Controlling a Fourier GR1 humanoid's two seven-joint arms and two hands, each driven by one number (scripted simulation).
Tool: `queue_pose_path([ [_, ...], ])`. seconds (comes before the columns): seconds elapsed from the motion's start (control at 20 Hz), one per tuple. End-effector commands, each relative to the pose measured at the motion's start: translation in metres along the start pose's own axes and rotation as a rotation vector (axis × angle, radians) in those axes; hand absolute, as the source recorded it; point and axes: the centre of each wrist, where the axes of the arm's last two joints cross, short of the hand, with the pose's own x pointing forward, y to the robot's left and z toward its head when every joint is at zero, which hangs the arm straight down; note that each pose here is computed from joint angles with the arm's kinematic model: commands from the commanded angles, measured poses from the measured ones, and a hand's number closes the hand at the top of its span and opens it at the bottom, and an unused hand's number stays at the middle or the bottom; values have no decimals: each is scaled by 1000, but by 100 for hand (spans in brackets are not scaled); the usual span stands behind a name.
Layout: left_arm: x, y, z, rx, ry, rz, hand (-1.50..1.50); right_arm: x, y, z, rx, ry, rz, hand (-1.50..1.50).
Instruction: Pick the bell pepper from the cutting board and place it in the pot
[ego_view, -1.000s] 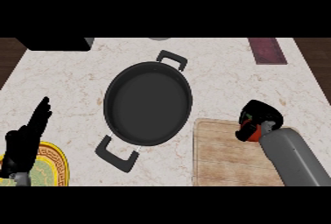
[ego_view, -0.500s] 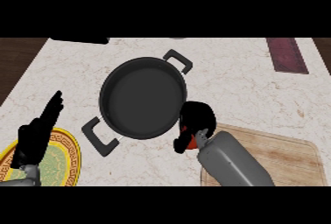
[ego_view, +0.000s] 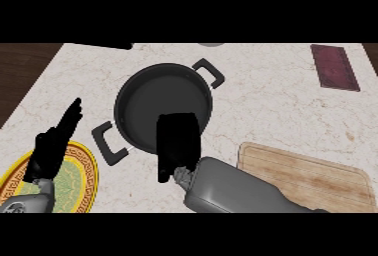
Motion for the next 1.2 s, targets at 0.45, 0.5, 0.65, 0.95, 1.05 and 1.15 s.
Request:
queue_pose_path([
  [0.45, -6, 4, -8, 20, 26, 8, 0, 52, -75, 23, -495, 106, -183, 150],
  [0.5, -3, 9, -7, 27, 16, 0, 0, 54, -79, 26, -509, 104, -194, 150],
  [0.65, -12, 12, -5, 32, 38, -7, 0, 54, -90, 20, -536, 123, -266, 150],
  [0.95, -6, 8, -3, 49, 15, -1, 0, 56, -89, 7, -589, 135, -296, 150],
  [1.05, -8, 14, -5, 55, 27, 9, 0, 53, -94, -6, -598, 138, -302, 150],
  [1.15, -1, 17, -6, 50, 17, 12, 0, 53, -98, -16, -600, 151, -291, 150],
])
